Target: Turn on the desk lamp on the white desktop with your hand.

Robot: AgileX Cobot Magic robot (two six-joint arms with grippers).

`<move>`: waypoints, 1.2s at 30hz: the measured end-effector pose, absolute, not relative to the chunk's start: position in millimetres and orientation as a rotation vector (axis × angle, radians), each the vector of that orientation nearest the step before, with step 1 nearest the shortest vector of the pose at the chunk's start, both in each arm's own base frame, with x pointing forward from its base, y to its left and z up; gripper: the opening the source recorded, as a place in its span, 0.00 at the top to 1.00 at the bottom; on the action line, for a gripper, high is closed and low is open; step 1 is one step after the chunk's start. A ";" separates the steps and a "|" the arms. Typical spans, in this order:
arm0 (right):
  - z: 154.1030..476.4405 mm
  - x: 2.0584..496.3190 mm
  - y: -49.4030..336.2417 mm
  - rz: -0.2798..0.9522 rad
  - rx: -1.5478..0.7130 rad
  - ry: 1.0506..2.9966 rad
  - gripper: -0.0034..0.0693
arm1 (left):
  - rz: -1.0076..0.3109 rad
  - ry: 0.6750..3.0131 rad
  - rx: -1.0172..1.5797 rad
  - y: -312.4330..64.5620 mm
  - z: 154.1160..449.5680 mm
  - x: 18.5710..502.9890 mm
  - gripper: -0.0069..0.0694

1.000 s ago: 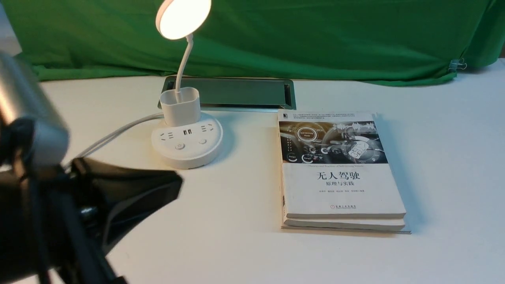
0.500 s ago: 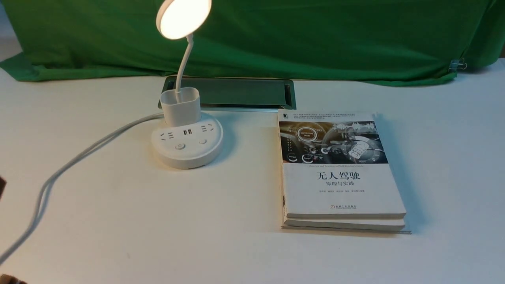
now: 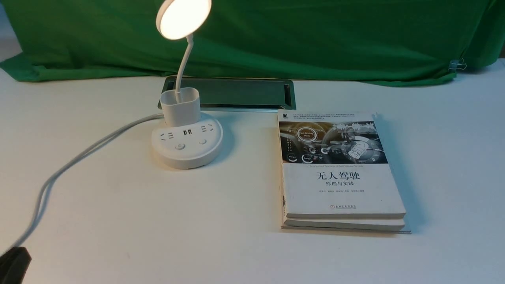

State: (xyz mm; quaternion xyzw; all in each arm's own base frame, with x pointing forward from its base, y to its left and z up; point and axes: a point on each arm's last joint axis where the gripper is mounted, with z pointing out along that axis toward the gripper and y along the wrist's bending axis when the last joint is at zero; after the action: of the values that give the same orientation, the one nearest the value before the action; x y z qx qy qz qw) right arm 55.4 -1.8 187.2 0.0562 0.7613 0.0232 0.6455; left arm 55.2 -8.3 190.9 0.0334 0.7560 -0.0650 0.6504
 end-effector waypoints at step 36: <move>187.1 55.4 -1.8 0.053 0.128 1.735 0.63 | -0.139 1.721 0.087 -8.3 190.4 54.8 0.91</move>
State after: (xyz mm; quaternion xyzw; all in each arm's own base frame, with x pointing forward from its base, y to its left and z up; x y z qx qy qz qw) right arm 55.4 -1.8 187.1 0.0562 0.7620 0.0232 0.6448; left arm 54.8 -8.3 190.4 0.0382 0.7573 -0.0613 0.6491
